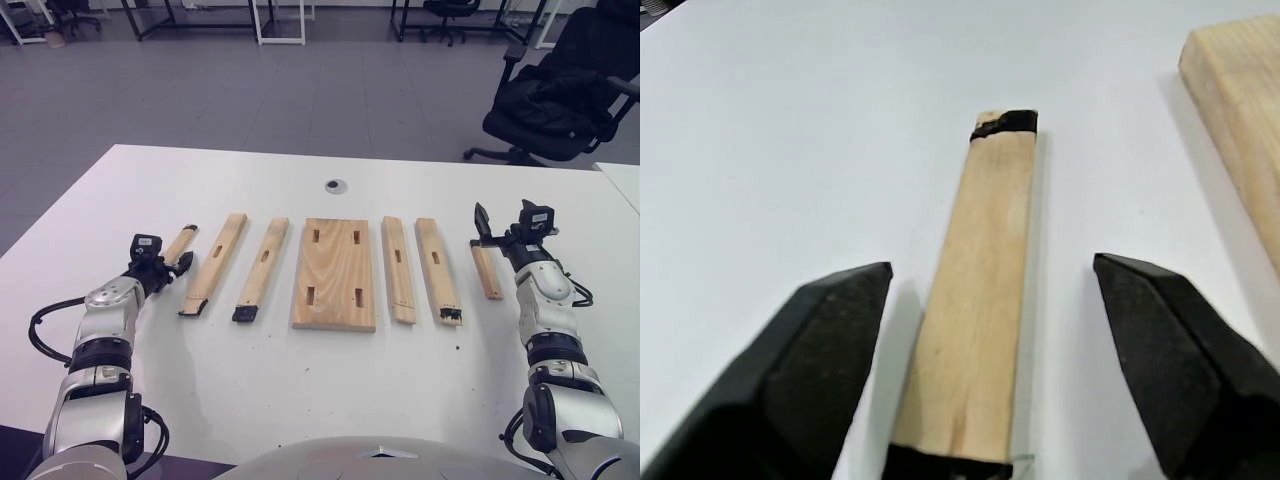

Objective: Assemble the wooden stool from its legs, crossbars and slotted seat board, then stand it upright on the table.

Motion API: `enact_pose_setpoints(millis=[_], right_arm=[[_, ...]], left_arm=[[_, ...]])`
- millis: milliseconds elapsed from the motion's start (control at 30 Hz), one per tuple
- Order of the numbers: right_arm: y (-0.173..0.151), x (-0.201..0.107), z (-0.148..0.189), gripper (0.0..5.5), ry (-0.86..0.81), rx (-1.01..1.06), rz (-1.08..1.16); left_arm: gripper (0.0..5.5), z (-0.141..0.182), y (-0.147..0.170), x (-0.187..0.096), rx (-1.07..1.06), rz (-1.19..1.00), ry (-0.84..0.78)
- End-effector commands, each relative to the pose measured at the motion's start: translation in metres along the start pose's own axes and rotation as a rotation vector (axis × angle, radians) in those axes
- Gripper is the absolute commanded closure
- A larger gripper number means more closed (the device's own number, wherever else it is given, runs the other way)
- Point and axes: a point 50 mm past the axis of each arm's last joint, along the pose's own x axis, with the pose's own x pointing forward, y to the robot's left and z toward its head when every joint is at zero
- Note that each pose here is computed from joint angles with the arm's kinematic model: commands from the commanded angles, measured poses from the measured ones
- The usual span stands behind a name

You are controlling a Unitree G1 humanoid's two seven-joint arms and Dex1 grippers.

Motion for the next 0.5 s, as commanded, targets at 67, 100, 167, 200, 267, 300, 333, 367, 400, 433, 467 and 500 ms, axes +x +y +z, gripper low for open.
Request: enact_pose_setpoints(millis=[67,100,167,200,267,300,333,367,400,433,467,500], right_arm=[[-0.001,-0.004,-0.002,0.69,0.013,-0.010,0.002],[-0.001,-0.004,-0.002,0.69,0.015,-0.011,0.002],[-0.001,-0.005,-0.002,0.69,0.017,-0.011,-0.001],[-0.001,-0.005,-0.002,0.69,0.019,-0.008,-0.004],[0.000,-0.003,-0.003,0.69,0.034,0.011,-0.001],[0.001,-0.003,-0.003,0.69,0.041,0.015,0.004],[0.002,-0.002,-0.003,0.69,0.046,0.018,0.008],[0.003,0.000,-0.002,0.69,0.050,0.022,0.011],[0.004,0.001,-0.001,0.69,0.056,0.030,0.014],[0.005,0.003,0.002,0.69,0.074,0.047,0.030],[0.009,0.005,0.006,0.69,0.080,0.075,0.059],[0.017,0.010,0.018,0.69,0.053,0.156,0.097]], left_arm=[[2.56,-0.018,-0.001,-0.005,-0.017,-0.037,0.075],[2.76,-0.019,-0.002,-0.005,-0.022,-0.045,0.081],[3.08,-0.022,-0.004,-0.005,-0.027,-0.058,0.091],[3.21,-0.023,-0.004,-0.005,-0.026,-0.058,0.099],[3.52,-0.027,-0.003,-0.005,-0.017,-0.040,0.115],[3.74,-0.031,-0.002,-0.006,0.004,-0.035,0.135],[3.79,-0.035,-0.003,-0.006,0.017,-0.034,0.152],[4.04,-0.038,-0.004,-0.006,0.018,-0.036,0.163],[4.15,-0.040,-0.004,-0.007,0.017,-0.033,0.165],[4.22,-0.030,-0.001,-0.005,0.008,0.003,0.096],[4.22,-0.013,0.002,-0.004,-0.001,0.024,-0.010],[4.22,0.014,0.001,-0.002,-0.025,0.018,-0.169]])
